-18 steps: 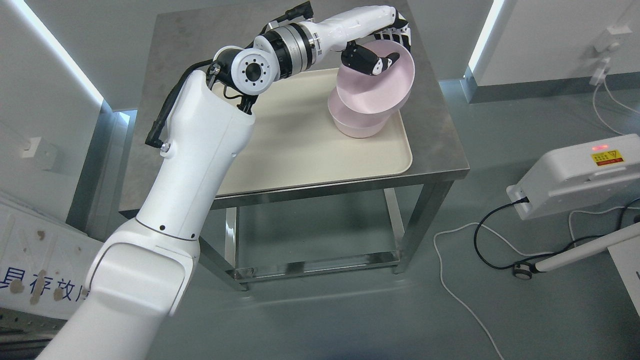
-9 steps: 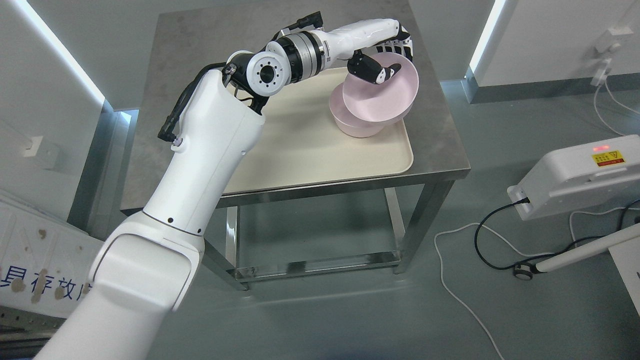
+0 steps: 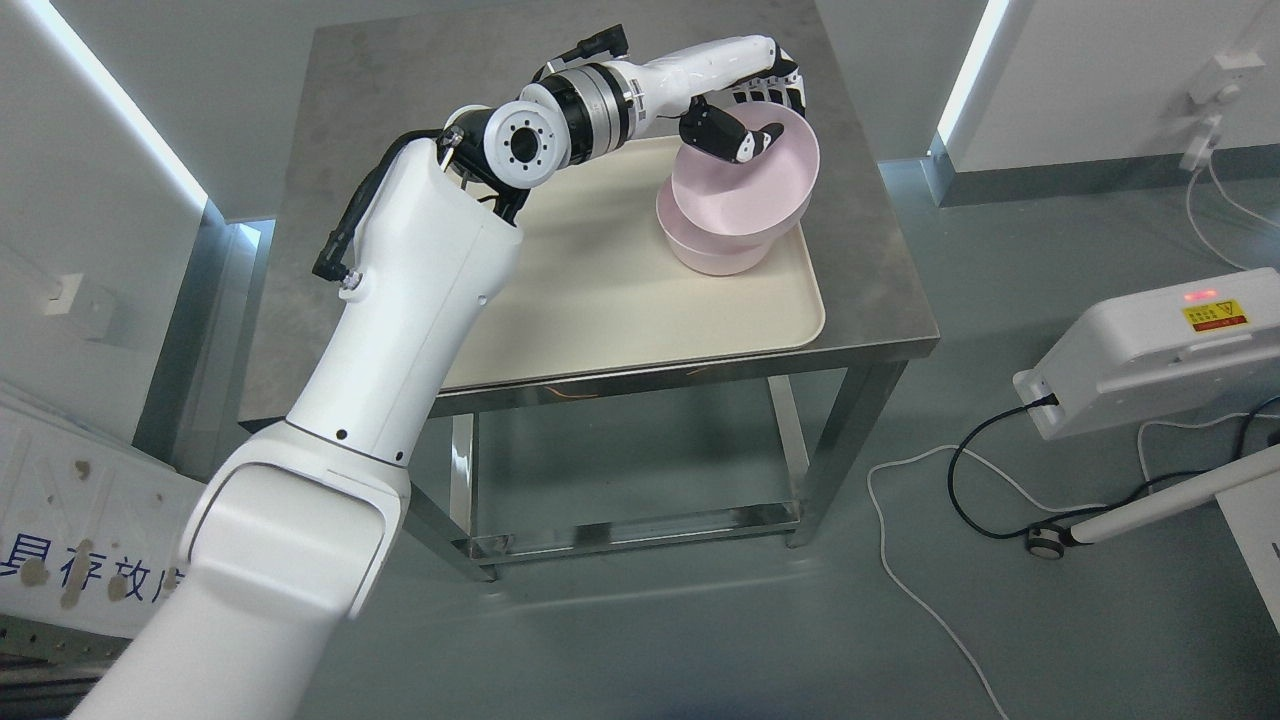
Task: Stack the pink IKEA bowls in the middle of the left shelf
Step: 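Carry the bowl over the farther pink bowl and lower it inside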
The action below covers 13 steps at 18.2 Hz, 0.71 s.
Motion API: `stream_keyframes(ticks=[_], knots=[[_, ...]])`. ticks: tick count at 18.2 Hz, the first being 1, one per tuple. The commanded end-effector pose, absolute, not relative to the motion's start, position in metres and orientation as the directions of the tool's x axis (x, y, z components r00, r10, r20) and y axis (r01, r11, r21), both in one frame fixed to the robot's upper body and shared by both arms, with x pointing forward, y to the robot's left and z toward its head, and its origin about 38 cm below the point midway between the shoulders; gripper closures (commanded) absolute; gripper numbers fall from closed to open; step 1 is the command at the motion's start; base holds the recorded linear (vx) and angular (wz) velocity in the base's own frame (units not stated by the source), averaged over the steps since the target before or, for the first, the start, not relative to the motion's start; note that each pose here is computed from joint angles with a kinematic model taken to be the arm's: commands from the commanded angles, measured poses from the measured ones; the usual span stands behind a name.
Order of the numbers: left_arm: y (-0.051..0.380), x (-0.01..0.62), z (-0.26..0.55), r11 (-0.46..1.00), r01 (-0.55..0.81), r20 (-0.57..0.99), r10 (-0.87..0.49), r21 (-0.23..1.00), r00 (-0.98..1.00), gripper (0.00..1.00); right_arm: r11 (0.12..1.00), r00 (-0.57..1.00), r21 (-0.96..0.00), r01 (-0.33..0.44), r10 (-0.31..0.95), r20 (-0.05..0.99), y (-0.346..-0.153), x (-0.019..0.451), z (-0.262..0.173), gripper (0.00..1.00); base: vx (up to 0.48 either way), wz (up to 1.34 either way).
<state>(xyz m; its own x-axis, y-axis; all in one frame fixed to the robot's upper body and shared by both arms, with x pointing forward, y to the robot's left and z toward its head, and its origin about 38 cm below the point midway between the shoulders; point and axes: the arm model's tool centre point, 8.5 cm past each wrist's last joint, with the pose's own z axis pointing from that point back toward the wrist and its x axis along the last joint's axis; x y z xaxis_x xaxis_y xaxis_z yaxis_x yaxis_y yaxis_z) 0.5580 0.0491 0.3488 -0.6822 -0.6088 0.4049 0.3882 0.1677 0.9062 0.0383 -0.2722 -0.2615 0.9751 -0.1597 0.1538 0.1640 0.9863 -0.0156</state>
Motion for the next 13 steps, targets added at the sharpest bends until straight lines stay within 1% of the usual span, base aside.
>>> stream_keyframes(ticks=[1, 5, 13], knots=[[0.0712, 0.5696, 0.3390, 0.200, 0.408, 0.434, -0.644, 0.891, -0.630, 0.94, 0.986, 0.975, -0.033, 0.163, -0.156, 0.159, -0.2834, 0.0387, -0.2604, 0.00, 0.000, 0.00], [0.0717, 0.5692, 0.3361, 0.201, 0.413, 0.437, -0.644, 0.888, -0.628, 0.92, 0.986, 0.975, -0.033, 0.163, -0.156, 0.159, -0.2834, 0.0387, -0.2604, 0.00, 0.000, 0.00], [0.0721, 0.5698, 0.3402, 0.204, 0.404, 0.433, -0.645, 0.892, -0.630, 0.92, 0.986, 0.975, -0.033, 0.163, -0.156, 0.159, -0.2834, 0.0387, -0.2604, 0.00, 0.000, 0.00]])
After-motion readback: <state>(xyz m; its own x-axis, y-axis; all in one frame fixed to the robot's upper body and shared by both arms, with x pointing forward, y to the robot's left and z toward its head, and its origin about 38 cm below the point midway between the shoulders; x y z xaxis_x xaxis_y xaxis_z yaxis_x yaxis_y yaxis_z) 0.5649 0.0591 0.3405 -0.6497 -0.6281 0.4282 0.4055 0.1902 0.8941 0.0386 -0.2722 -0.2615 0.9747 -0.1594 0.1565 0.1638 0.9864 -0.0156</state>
